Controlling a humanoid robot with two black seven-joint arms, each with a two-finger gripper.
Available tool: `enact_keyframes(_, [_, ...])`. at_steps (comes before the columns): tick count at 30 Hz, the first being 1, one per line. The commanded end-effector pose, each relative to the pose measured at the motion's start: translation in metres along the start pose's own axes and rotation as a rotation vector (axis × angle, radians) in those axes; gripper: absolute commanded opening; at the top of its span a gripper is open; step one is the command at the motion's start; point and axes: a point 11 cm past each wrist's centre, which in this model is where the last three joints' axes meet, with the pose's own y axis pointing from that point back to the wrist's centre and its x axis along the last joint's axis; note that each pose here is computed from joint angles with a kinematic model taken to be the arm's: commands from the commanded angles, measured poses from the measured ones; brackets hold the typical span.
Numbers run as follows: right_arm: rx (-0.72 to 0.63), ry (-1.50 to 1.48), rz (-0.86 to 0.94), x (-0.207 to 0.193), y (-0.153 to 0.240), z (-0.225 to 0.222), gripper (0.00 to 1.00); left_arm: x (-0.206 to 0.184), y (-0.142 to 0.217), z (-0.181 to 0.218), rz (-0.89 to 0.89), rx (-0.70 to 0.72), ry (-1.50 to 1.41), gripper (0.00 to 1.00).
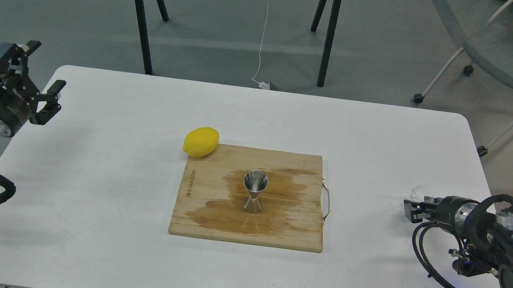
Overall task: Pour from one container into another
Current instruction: 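Close the right gripper around the small clear glass, then lift the glass with the right gripper and carry it above the jigger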
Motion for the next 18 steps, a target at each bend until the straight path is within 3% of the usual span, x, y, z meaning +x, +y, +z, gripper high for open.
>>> enact_keyframes(1, [0.001, 0.000, 0.000, 0.000, 0.000, 0.000, 0.46, 0.000, 0.000, 0.000, 0.000, 0.000, 0.000, 0.99])
enact_keyframes(8, [0.008, 0.030, -0.041, -0.021, 0.004, 0.000, 0.44, 0.001, 0.002, -0.003, 0.003, 0.005, 0.002, 0.99])
enact_keyframes(15, [0.086, 0.195, -0.243, -0.145, 0.036, -0.011, 0.44, -0.001, 0.006, -0.015, 0.005, 0.025, 0.014, 0.99])
enact_keyframes(18, [0.070, 0.328, -0.303, -0.198, 0.047, 0.014, 0.43, -0.001, 0.006, -0.015, 0.005, 0.025, 0.014, 0.99])
